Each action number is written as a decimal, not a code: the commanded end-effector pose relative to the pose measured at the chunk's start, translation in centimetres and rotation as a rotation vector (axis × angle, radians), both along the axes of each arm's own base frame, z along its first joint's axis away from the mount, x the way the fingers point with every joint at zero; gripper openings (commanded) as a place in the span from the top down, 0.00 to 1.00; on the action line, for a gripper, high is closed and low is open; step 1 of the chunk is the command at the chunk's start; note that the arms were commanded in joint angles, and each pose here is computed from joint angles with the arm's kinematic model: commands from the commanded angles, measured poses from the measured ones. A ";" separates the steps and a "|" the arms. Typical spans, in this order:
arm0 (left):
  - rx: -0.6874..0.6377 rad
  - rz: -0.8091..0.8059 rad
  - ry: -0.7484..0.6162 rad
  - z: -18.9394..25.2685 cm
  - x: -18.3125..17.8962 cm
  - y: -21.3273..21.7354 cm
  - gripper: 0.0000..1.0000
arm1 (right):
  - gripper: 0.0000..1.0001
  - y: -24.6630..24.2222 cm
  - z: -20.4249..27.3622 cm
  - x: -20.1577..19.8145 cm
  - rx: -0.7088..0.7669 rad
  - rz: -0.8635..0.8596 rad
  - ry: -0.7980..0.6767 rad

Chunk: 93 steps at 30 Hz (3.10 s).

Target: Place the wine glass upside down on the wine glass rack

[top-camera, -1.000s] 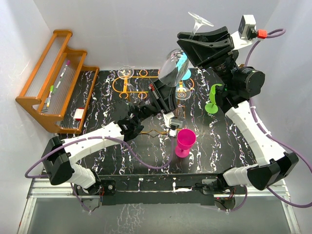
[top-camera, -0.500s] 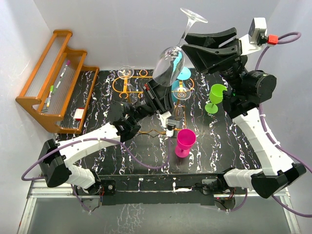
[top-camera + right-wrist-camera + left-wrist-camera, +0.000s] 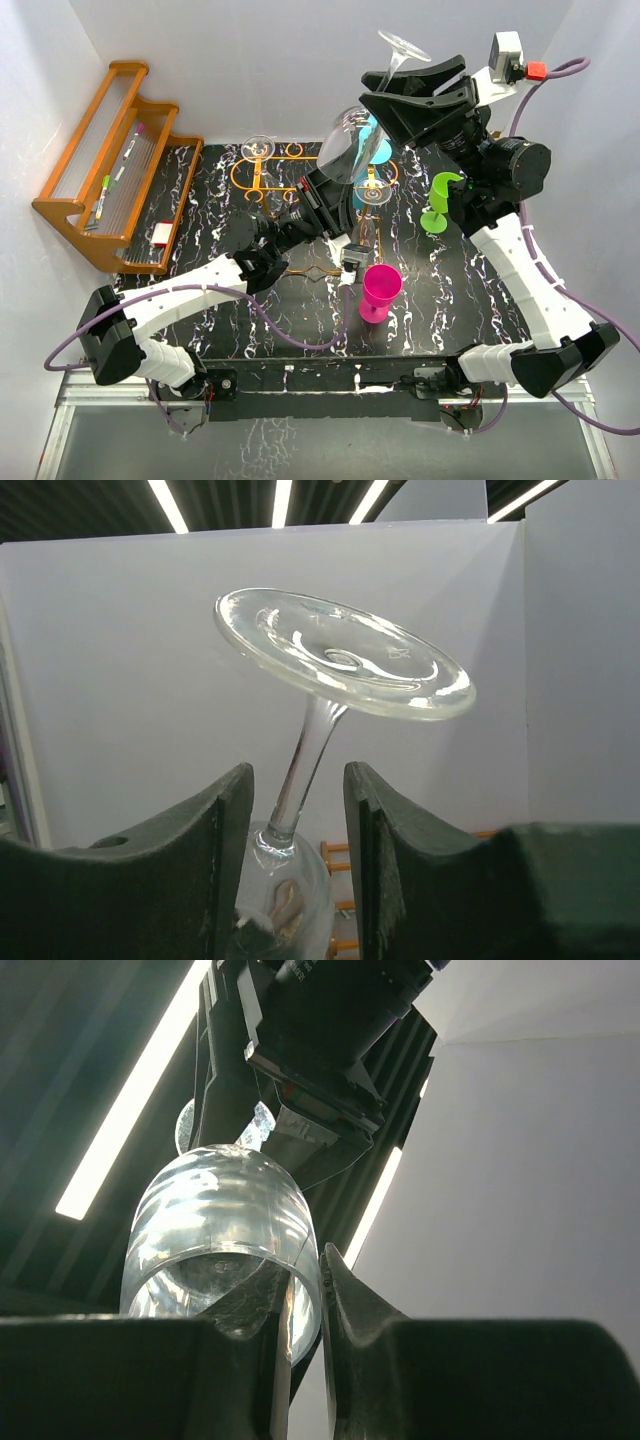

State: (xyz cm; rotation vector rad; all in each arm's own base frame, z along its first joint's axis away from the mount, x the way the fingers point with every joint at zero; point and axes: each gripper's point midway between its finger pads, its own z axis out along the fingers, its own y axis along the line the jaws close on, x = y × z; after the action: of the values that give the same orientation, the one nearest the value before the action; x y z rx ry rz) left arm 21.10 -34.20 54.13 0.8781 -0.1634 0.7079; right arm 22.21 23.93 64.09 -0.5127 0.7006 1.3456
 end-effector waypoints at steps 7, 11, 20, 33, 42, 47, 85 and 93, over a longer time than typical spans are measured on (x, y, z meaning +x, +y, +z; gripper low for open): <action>-0.121 0.005 -0.081 4.1 -2.1 3.4 1.00 | 0.81 -0.5 0.8 -2.0 0.006 0.011 -0.055; -0.120 0.009 -0.074 3.9 -2.0 3.4 1.00 | 0.92 -0.4 0.5 -2.0 -0.002 0.016 -0.051; -0.126 0.018 -0.068 4.1 -1.7 3.3 1.00 | 0.92 -0.3 -0.2 -2.5 -0.025 0.037 -0.047; -0.032 0.067 0.040 -0.7 -0.5 3.6 0.25 | 0.92 -7.7 8.1 -6.8 0.113 -0.389 -0.189; -0.161 0.244 0.200 1.0 2.3 10.6 0.20 | 0.92 -6.3 1.4 -6.5 -0.084 -0.353 -0.062; -0.360 0.347 0.417 3.7 5.1 17.7 0.19 | 0.92 -2.5 -6.8 -4.6 -0.280 -0.156 0.145; -0.765 0.398 0.936 2.8 6.8 30.9 0.21 | 0.92 2.4 -24.5 -10.8 -0.197 -0.596 0.081; -0.797 0.449 0.954 2.7 7.0 31.7 0.21 | 0.92 3.7 -25.0 -7.3 -0.153 -0.720 0.180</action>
State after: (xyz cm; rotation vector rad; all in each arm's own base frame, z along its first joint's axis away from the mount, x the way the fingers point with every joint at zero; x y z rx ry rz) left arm 28.64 -3.79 55.69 0.4585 1.1130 0.5950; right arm 11.92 29.52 36.44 -0.4534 1.0066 0.6677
